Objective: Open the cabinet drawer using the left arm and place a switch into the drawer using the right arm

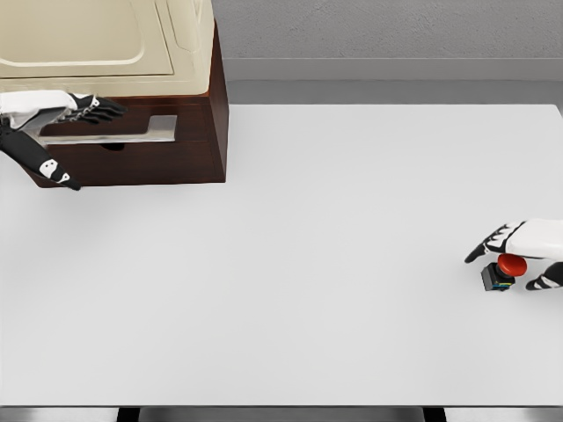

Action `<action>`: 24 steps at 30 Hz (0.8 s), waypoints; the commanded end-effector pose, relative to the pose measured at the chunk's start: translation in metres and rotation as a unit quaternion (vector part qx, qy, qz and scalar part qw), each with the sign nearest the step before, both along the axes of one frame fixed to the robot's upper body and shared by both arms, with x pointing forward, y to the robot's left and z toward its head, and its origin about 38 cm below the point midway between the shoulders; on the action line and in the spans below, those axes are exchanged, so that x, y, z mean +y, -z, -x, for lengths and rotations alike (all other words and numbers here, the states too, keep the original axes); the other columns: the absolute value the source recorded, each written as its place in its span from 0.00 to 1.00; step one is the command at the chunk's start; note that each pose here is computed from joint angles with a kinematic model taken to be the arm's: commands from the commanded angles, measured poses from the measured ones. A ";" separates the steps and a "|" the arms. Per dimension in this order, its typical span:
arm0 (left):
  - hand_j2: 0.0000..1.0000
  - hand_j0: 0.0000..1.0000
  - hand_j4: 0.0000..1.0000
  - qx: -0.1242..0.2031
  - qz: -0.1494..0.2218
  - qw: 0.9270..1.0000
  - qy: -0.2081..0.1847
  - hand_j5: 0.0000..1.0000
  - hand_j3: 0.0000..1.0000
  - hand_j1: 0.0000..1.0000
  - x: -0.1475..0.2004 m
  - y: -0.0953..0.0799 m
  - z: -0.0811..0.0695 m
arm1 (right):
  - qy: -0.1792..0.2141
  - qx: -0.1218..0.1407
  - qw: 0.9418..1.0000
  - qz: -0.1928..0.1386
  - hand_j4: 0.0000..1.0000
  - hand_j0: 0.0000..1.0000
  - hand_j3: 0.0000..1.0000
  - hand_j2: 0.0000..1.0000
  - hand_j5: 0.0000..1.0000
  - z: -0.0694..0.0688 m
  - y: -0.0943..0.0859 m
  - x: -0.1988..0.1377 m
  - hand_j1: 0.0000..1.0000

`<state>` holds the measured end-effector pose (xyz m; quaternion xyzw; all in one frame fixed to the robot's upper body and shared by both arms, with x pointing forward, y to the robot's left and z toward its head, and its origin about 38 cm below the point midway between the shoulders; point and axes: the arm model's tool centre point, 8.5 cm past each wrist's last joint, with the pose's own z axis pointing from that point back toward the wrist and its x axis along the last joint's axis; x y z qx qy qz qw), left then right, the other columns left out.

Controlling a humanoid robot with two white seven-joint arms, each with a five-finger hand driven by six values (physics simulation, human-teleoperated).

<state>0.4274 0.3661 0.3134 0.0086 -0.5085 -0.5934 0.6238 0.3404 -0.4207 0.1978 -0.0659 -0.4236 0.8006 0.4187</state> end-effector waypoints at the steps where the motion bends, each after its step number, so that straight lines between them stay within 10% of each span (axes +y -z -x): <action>1: 1.00 1.00 1.00 -0.001 0.002 1.000 -0.002 1.00 1.00 1.00 0.001 -0.001 -0.001 | -0.001 0.001 1.000 0.000 0.85 0.85 0.85 0.85 0.85 0.001 -0.001 0.000 0.85; 24: 1.00 1.00 1.00 0.004 0.013 1.000 -0.013 1.00 1.00 1.00 0.006 0.006 -0.004 | -0.002 0.007 1.000 -0.001 0.62 0.62 0.62 0.62 0.62 0.003 0.003 0.002 0.62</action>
